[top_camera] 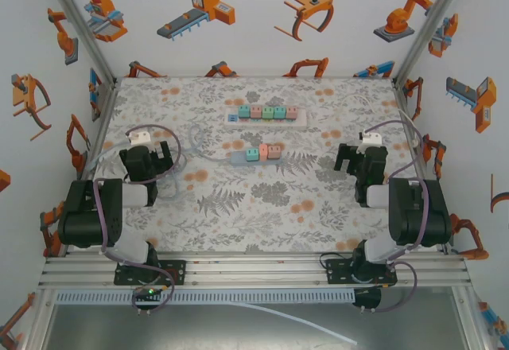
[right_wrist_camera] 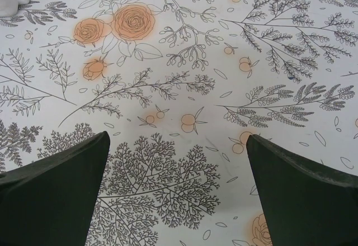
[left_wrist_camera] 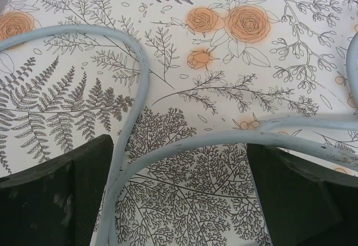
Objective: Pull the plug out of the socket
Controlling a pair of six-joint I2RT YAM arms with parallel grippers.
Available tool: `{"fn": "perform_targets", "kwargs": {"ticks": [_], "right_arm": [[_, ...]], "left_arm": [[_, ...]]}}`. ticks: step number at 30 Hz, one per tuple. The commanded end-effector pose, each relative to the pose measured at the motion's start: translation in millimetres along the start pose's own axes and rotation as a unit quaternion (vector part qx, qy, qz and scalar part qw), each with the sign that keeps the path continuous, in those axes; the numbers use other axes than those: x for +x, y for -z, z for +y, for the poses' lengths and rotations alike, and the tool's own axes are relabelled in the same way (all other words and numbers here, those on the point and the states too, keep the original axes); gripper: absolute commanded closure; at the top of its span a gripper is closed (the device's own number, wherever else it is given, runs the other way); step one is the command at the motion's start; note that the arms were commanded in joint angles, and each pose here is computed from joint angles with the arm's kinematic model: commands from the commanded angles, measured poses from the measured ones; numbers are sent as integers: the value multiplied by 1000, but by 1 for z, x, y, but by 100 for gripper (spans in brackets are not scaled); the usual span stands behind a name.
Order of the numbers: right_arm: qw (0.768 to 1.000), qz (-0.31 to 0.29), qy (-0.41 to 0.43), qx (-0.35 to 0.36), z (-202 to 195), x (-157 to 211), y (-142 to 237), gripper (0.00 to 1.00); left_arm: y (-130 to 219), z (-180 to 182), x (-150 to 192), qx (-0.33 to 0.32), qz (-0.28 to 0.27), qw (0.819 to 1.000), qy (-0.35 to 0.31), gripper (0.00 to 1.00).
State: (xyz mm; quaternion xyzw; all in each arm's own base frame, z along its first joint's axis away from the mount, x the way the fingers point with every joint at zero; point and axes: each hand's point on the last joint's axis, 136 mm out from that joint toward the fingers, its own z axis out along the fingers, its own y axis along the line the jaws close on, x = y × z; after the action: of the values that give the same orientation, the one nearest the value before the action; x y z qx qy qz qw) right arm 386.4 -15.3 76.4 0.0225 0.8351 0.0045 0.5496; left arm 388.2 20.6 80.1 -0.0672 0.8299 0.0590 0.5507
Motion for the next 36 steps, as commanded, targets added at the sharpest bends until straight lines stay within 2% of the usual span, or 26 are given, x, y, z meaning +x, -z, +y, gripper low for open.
{"fn": "perform_targets", "kwargs": {"ticks": [1, 17, 25, 28, 31, 33, 36], "right_arm": [[1000, -19, 5, 10, -1, -14, -3, 1], [1000, -19, -1, 22, -6, -15, -3, 1], [999, -29, 13, -7, 5, -19, 2, 1], [999, -39, -2, 25, -6, -25, 8, 1], [999, -34, -11, 34, -8, -39, 27, 1], [997, -14, -62, 46, -12, -55, 44, 1], [990, 29, -136, 23, 0, -73, 68, 4]], "left_arm": [[-1, -4, -13, 8, -18, 1000, 2, 3], [-1, -4, -13, 8, -17, 1000, 4, 3], [-1, -3, -12, 7, -17, 1000, 4, 3], [1, -3, -16, 4, -26, 1000, 4, 3], [18, 1, -32, -18, -32, 999, -1, 3], [37, 4, -50, -30, -28, 999, 8, 3], [71, 4, -84, -24, -31, 996, 78, 3]]}}
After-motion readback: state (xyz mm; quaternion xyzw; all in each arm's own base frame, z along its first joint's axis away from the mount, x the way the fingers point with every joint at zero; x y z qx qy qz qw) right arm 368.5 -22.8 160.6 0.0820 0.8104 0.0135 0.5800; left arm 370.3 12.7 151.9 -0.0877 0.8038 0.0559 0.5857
